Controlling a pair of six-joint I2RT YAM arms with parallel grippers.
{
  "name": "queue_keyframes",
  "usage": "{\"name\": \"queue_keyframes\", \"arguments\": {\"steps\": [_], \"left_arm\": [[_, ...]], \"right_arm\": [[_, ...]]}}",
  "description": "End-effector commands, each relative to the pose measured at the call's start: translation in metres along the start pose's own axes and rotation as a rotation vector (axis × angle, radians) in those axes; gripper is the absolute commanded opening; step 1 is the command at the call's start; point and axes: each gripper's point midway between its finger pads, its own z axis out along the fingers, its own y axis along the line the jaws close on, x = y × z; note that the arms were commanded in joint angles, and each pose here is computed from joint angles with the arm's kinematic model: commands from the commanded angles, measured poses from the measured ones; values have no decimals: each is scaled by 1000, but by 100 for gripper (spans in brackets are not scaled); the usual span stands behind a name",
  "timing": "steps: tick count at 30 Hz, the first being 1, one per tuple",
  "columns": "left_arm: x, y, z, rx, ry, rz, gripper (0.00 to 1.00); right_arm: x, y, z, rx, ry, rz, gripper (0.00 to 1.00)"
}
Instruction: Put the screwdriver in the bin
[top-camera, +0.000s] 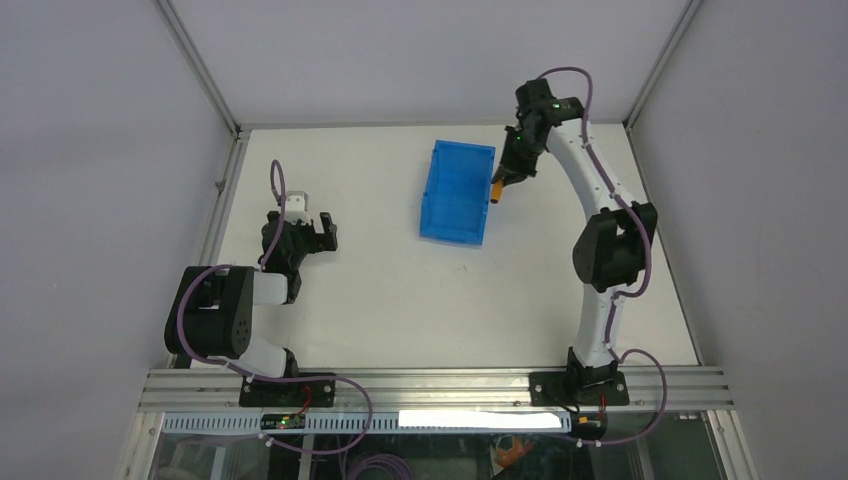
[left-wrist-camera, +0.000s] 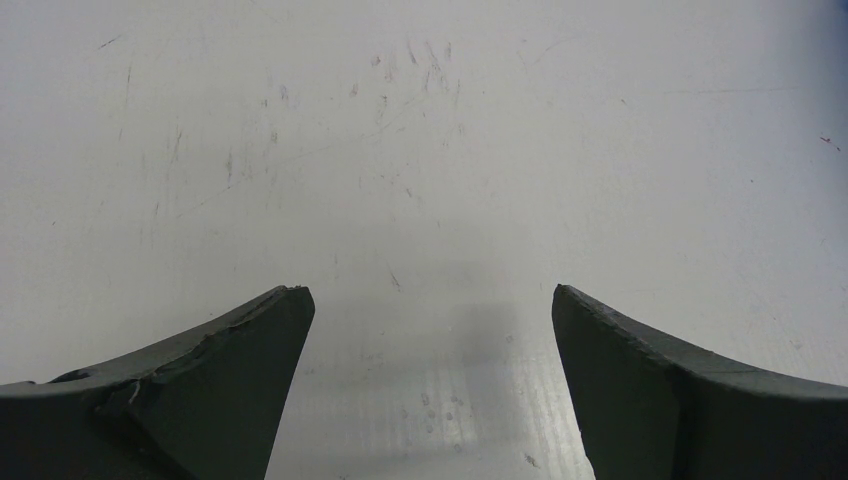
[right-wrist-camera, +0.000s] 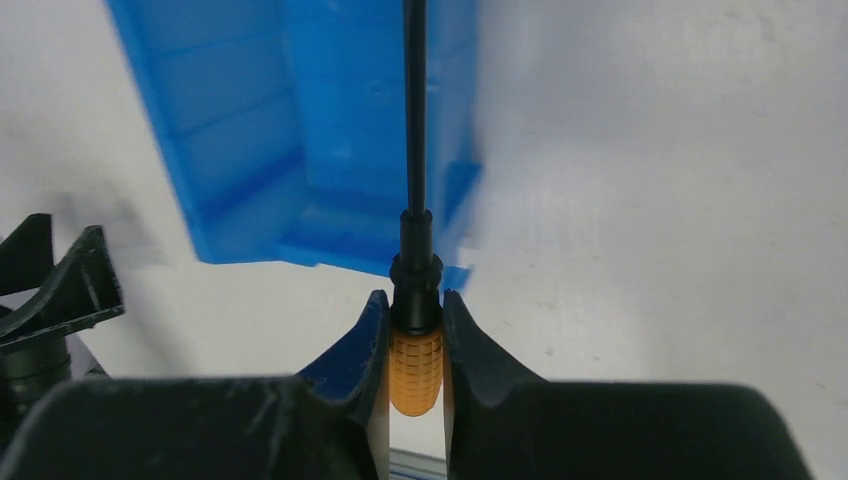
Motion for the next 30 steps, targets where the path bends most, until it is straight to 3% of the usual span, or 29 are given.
{"name": "queue_keyframes", "arguments": {"steps": [1,8,15,18,23,30], "left_arm": [[-24,-2,4,22,-76,-8,99],[-24,-2,4,22,-77,-8,99],[-24,-2,4,22,-75,-8,99],[-24,-2,4,22,-76,-8,99],[-24,-2,4,22,-75,-8,99],[-23,-2,4,22,-74,-8,99]], "right_arm": [[-17,91,13,-190,-127,-15,0],[-10,131,70,-125,-121,-83,0],[9,109,136,50,-106,-135,0],[17,98,152,93,-94,-139,9],[21,95,153,115,-103,-151,34],[3,104,105,111,-213,-180,39]]}}
